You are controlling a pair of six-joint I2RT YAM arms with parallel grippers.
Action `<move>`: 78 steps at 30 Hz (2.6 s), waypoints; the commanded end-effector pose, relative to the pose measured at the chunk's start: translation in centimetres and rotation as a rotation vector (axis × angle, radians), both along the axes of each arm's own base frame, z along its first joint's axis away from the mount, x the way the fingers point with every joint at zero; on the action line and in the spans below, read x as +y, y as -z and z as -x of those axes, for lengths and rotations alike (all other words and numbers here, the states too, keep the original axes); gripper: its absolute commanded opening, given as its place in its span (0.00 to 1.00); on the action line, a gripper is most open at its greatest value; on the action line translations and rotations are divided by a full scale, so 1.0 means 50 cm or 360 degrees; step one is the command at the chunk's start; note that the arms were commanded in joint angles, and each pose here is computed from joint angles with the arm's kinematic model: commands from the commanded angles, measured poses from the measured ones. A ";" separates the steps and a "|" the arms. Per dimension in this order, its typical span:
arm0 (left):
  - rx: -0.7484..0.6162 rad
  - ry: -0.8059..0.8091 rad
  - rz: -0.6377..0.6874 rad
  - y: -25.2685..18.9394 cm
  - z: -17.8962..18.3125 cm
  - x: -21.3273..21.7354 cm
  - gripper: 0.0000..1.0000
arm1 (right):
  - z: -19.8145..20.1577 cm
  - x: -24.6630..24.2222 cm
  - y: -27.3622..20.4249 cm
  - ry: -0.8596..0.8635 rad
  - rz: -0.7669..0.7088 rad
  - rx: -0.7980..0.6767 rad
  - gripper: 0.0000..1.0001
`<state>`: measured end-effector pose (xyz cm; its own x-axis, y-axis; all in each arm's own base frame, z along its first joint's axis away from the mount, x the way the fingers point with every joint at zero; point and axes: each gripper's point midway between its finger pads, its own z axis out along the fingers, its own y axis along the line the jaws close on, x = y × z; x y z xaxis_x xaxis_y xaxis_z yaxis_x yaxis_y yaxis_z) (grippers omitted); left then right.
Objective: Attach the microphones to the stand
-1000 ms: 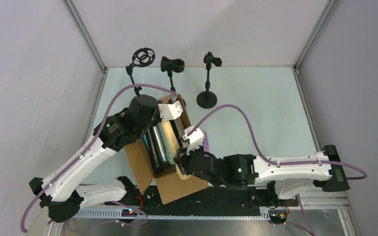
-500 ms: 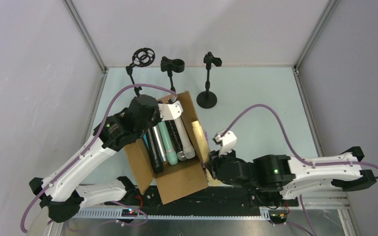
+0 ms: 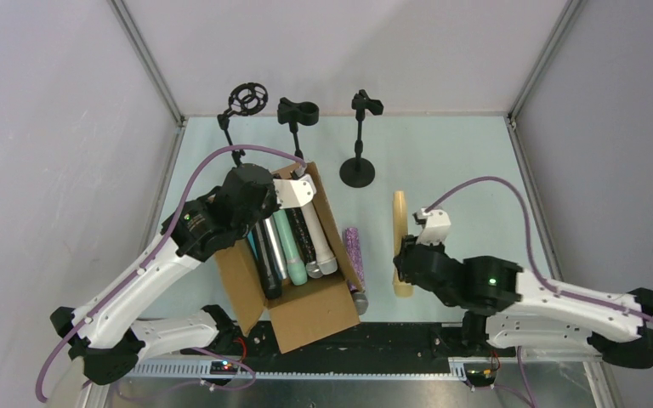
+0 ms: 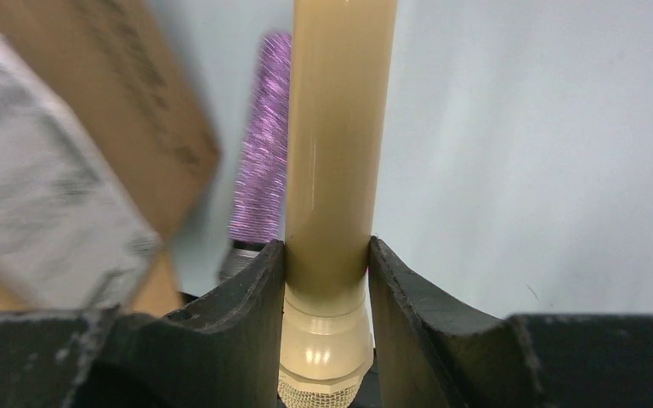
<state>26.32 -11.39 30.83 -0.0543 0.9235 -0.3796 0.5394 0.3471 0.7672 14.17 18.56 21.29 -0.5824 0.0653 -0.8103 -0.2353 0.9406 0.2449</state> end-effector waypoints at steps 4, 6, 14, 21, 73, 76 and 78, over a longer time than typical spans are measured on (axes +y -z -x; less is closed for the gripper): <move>-0.0154 -0.0003 0.0125 -0.066 -0.010 -0.006 0.00 | -0.037 0.033 0.167 -0.0036 0.0102 0.0247 0.00; -0.0154 -0.0003 0.0125 -0.065 -0.009 -0.006 0.00 | -0.045 0.040 0.208 -0.0041 0.0132 0.0292 0.00; -0.0167 0.0002 0.0134 -0.073 -0.008 -0.005 0.00 | -0.059 0.078 0.310 -0.0074 0.0150 0.0406 0.00; -0.0167 0.0002 0.0137 -0.073 -0.007 -0.004 0.00 | -0.058 0.135 0.356 -0.0146 0.0077 0.0496 0.00; -0.0161 -0.0008 0.0134 -0.070 -0.009 -0.006 0.00 | 0.001 0.140 -0.138 -0.0118 -0.0377 -0.0166 0.68; -0.0154 -0.0016 0.0147 -0.066 -0.008 -0.006 0.00 | 0.045 0.228 -0.199 -0.0347 -0.0429 -0.0354 0.63; -0.0145 -0.0026 0.0153 -0.061 -0.008 -0.005 0.00 | 0.083 0.281 -0.218 -0.0490 -0.0403 -0.0479 0.62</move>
